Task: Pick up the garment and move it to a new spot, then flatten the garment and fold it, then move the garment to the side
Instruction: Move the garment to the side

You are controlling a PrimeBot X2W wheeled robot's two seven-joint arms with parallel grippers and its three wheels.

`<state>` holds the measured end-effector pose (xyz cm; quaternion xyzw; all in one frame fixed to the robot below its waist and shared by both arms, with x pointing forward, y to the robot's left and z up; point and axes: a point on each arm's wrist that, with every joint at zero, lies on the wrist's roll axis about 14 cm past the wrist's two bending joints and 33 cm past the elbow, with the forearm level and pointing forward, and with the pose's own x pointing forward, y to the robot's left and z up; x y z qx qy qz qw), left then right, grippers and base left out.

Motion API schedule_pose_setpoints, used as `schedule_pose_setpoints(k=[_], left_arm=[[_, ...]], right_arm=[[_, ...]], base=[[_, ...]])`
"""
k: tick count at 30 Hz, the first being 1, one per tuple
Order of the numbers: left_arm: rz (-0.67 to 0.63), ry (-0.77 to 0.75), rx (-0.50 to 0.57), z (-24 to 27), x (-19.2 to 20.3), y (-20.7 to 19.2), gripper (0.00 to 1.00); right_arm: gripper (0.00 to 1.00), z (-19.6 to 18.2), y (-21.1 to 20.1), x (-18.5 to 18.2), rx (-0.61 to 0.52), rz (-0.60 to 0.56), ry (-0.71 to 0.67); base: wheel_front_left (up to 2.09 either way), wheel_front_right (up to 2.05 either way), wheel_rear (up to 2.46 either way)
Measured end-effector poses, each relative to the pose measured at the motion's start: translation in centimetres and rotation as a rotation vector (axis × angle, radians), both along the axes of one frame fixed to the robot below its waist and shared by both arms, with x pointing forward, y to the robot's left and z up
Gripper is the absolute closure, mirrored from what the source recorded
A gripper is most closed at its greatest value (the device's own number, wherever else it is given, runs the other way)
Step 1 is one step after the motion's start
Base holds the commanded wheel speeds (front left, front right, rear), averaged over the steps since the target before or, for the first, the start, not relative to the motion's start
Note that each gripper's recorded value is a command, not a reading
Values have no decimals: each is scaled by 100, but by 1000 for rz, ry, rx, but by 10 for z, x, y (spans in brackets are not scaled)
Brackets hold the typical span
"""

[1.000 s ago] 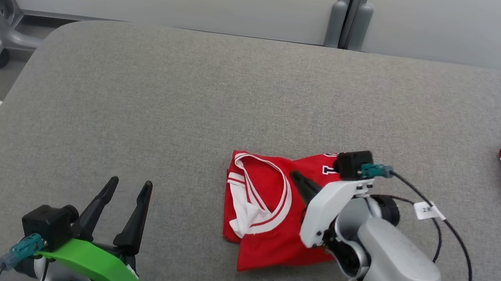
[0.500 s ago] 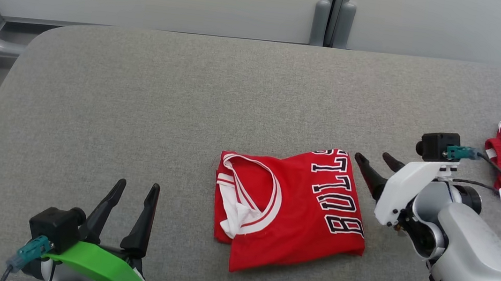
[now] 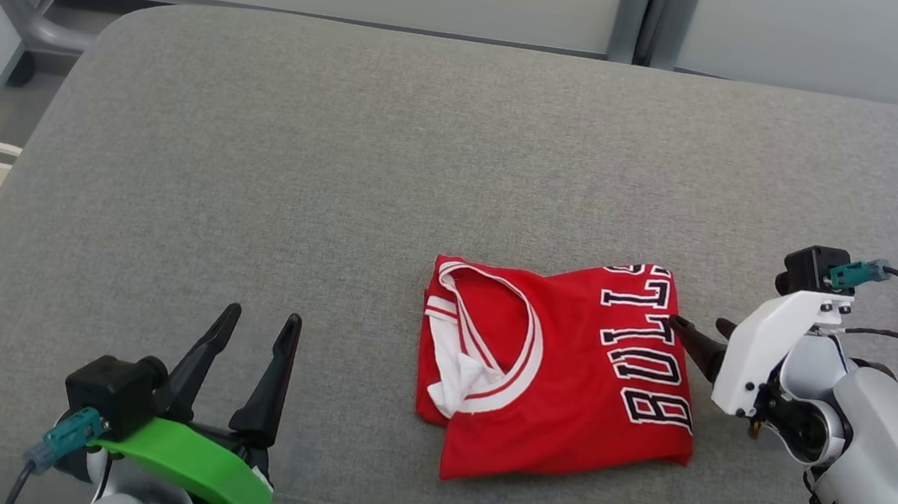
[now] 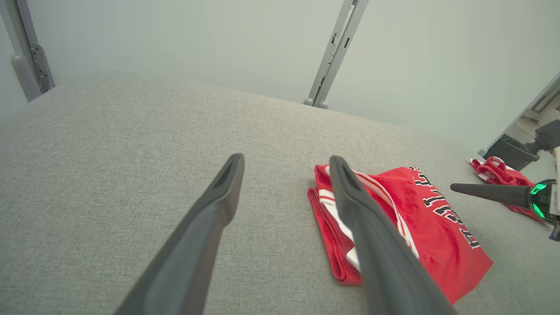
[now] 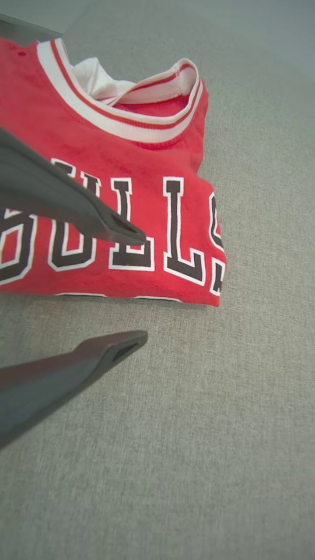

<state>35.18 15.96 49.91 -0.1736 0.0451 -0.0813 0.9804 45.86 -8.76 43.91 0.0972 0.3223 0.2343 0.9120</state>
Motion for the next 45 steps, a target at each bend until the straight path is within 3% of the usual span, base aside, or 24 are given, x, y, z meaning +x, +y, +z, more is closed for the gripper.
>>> schedule_pose_setpoints(k=[10, 15, 16, 21, 32, 45], left_arm=[[69, 10, 7, -3, -9, 21, 0], [87, 10, 10, -3, -12, 26, 0], [88, 9, 10, -3, -12, 27, 0], [89, 3, 14, -1, -14, 28, 0], [57, -6, 23, 4, -10, 20, 0], [-75, -20, 6, 7, 1, -22, 0]], right_arm=[[0, -38, 17, -9, -7, 44, 162], [0, -44, 28, -12, -4, 64, 181], [39, -44, 31, -13, 0, 68, 178], [100, -43, 36, -14, 0, 72, 159], [100, -27, 20, -5, -18, 39, 77], [100, 16, -83, 7, -125, -128, -32]], base=[[0, 0, 0], [0, 0, 0], [0, 0, 0], [0, 0, 0], [0, 0, 0], [0, 0, 0]])
